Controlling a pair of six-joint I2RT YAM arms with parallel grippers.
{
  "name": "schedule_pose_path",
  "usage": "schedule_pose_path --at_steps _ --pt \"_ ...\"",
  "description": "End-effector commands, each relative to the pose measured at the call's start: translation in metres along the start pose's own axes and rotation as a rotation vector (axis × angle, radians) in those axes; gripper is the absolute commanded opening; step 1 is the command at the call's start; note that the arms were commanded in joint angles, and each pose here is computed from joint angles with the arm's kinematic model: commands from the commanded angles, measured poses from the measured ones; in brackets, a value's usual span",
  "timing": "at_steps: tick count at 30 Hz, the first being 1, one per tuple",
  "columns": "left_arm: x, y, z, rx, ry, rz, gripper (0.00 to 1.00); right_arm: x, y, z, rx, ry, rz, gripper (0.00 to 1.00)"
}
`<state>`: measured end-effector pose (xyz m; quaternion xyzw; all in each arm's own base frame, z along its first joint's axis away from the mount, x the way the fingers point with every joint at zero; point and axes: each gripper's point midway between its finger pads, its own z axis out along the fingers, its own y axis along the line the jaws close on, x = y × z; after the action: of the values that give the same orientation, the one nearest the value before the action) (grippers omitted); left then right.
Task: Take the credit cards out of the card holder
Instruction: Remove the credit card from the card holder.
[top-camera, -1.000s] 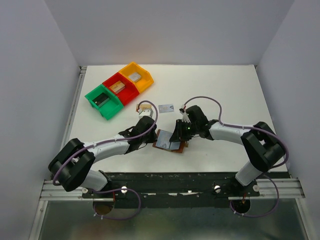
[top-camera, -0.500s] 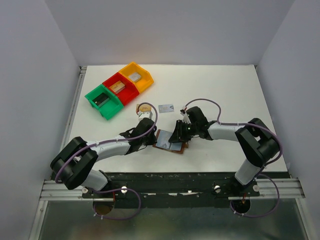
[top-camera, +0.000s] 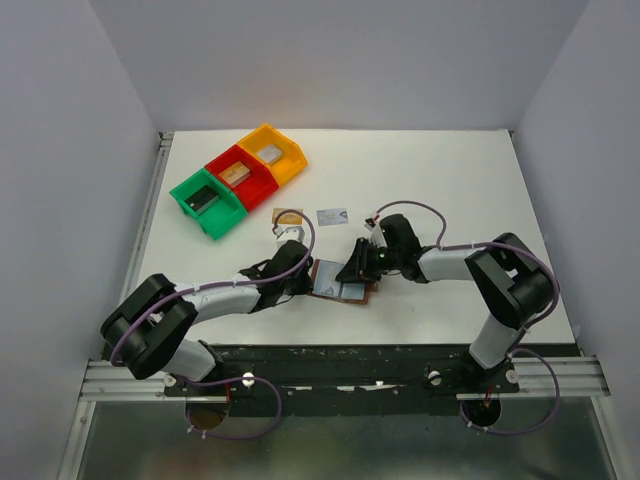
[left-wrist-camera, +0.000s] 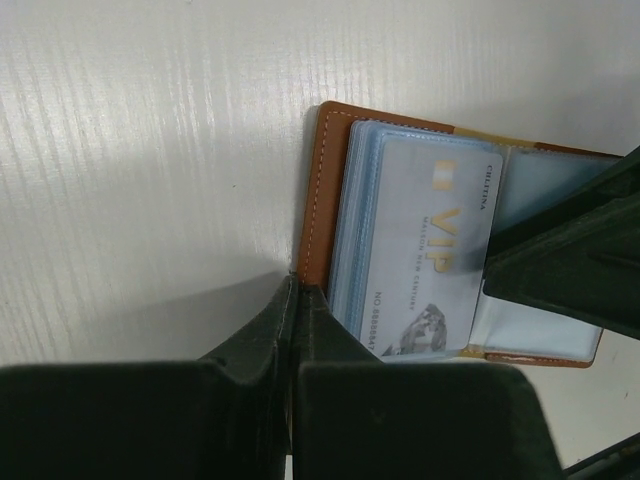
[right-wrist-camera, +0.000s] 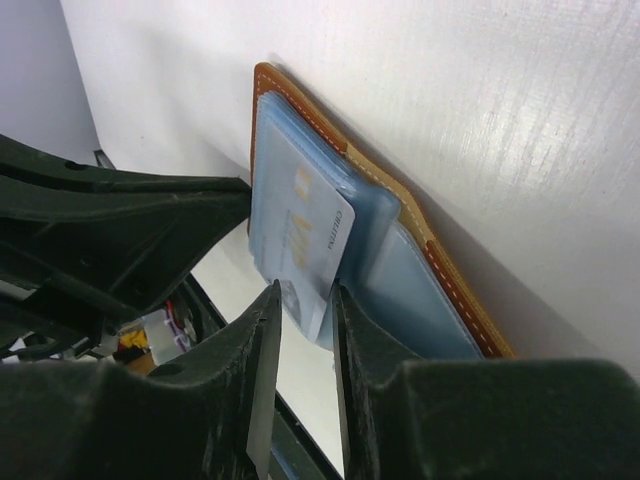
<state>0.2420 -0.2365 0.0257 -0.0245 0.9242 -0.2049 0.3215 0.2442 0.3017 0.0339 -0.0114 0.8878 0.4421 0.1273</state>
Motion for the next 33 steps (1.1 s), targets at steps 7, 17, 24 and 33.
schedule_pose_path --at_steps 7,17,24,33 --pt "0.000 0.001 -0.011 0.003 -0.023 -0.006 0.05 0.002 0.000 0.004 -0.059 0.018 0.021 0.33" --pt "-0.026 0.000 -0.029 0.004 -0.137 -0.021 0.05 0.004 -0.008 0.006 -0.049 0.029 0.031 0.34" --pt "-0.035 -0.018 -0.021 0.055 -0.138 0.018 0.02 0.004 -0.008 0.007 -0.057 0.035 0.030 0.34" --pt "-0.023 -0.018 -0.008 0.062 -0.098 0.021 0.00 0.003 -0.004 0.008 -0.084 0.044 0.041 0.34"
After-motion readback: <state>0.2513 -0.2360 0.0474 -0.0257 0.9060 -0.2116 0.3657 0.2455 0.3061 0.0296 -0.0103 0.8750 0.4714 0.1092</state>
